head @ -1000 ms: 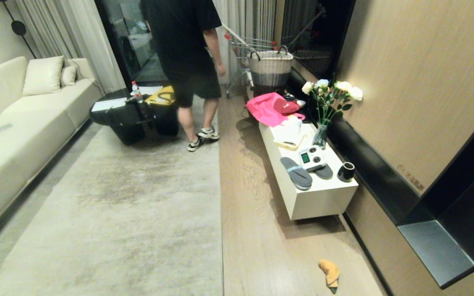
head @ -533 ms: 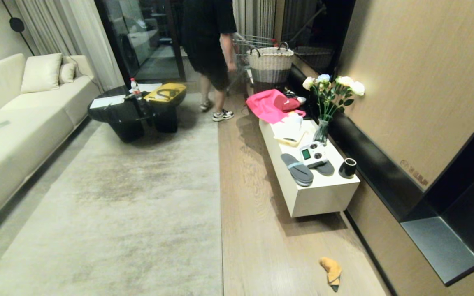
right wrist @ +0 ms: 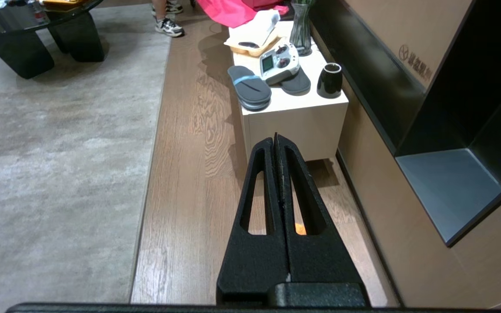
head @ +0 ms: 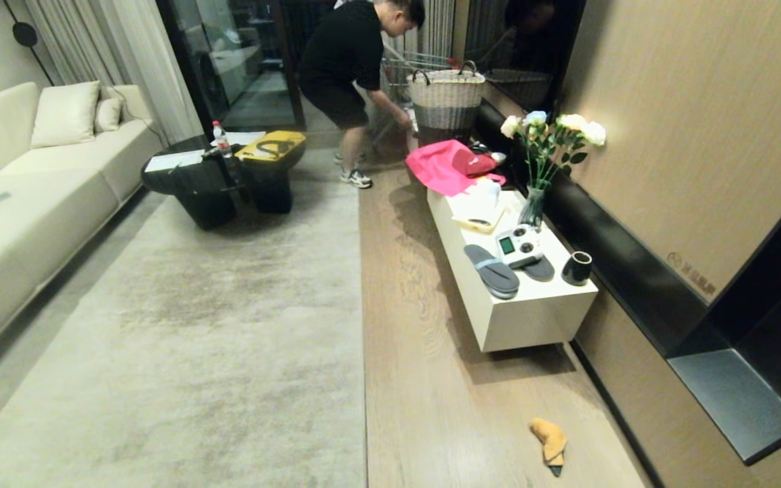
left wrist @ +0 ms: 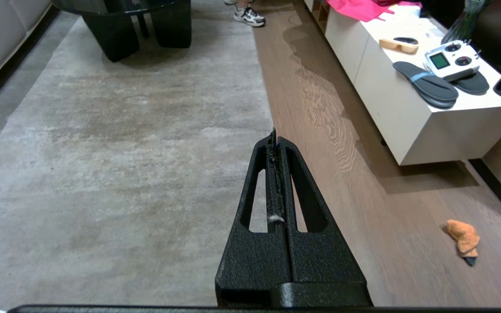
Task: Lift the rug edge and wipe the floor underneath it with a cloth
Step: Pick up the rag
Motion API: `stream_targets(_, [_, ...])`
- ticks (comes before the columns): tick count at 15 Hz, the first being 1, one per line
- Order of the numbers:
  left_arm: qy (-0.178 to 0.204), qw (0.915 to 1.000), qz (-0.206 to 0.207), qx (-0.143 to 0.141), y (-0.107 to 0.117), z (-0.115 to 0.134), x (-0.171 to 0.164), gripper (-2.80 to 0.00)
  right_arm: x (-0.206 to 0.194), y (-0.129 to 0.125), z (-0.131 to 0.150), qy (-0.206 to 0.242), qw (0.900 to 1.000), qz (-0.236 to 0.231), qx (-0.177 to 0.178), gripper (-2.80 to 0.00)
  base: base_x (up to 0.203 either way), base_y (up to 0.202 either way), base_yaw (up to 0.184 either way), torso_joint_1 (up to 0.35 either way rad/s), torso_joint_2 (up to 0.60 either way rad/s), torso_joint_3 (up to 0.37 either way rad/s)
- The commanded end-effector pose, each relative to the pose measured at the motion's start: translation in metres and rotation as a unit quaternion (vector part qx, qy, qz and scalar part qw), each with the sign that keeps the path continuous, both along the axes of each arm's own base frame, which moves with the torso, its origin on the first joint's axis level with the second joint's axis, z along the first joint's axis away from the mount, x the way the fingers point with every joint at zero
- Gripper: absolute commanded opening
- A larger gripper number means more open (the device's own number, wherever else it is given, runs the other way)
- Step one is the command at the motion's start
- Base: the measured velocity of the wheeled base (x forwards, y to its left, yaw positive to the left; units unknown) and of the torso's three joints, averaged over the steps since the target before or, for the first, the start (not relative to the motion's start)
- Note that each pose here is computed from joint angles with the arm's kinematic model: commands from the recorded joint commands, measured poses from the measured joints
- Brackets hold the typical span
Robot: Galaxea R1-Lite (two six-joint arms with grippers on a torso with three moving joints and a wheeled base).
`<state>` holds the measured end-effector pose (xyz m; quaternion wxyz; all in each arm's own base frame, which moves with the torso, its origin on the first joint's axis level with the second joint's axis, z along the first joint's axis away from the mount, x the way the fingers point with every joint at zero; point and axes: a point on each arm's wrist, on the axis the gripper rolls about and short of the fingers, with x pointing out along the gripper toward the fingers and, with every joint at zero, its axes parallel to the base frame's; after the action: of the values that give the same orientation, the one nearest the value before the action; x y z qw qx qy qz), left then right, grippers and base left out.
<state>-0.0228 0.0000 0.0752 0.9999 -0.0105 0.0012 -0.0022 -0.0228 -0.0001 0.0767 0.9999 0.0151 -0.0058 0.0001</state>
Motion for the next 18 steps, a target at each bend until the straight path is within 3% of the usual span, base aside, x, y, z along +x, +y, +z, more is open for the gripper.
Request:
stream_targets(1, [0.0, 1.0, 0.0, 0.0, 0.0, -0.0001, 0.0, -2.8, 0.0001, 0.0, 0.0001, 0.0, 1.0, 0.0, 0.001, -2.8, 0.0, 0.0, 0.0, -0.14, 0.36, 0.232])
stream_targets(18, [0.0, 1.0, 0.0, 0.0, 0.0, -0.0001, 0.0, -2.8, 0.0001, -0.0001, 0.0001, 0.0, 1.0, 0.0, 0.005, -2.8, 0.0, 0.0, 0.0, -0.148, 0.5, 0.351])
